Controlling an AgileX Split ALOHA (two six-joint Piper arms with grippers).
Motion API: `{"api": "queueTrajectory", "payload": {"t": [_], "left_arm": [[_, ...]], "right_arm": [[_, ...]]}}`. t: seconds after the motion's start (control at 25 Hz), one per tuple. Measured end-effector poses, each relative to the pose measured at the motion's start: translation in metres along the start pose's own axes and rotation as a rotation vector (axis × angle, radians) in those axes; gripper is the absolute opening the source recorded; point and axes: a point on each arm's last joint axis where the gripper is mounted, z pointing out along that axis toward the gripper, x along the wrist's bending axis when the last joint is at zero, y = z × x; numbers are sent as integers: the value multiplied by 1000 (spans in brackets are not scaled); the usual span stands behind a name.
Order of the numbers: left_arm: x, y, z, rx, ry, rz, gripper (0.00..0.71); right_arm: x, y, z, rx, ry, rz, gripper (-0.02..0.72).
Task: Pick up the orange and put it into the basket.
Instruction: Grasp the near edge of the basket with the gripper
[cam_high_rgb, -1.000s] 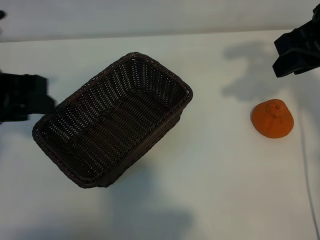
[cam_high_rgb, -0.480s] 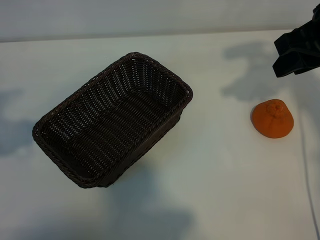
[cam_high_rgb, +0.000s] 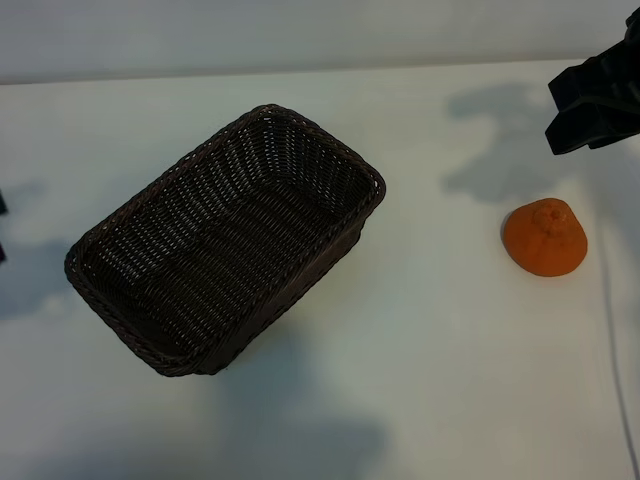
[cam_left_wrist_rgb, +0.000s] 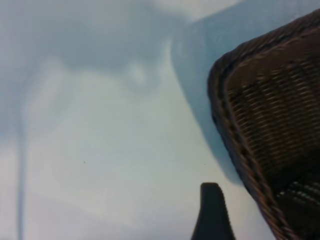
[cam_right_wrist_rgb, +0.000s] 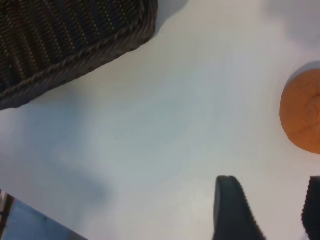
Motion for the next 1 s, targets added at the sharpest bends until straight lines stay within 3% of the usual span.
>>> {"api": "queueTrajectory", "payload": {"t": [0.24, 0.56, 1.0], "left_arm": [[10, -19, 45, -12, -13, -106, 542], [9, -19, 64, -84, -71, -161, 542], [0, -13, 110, 59, -11, -229, 542]], "right_arm": [[0, 0, 0, 0, 0, 0, 362], [0, 0, 0, 0, 0, 0, 362], [0, 0, 0, 0, 1, 0, 362]]}}
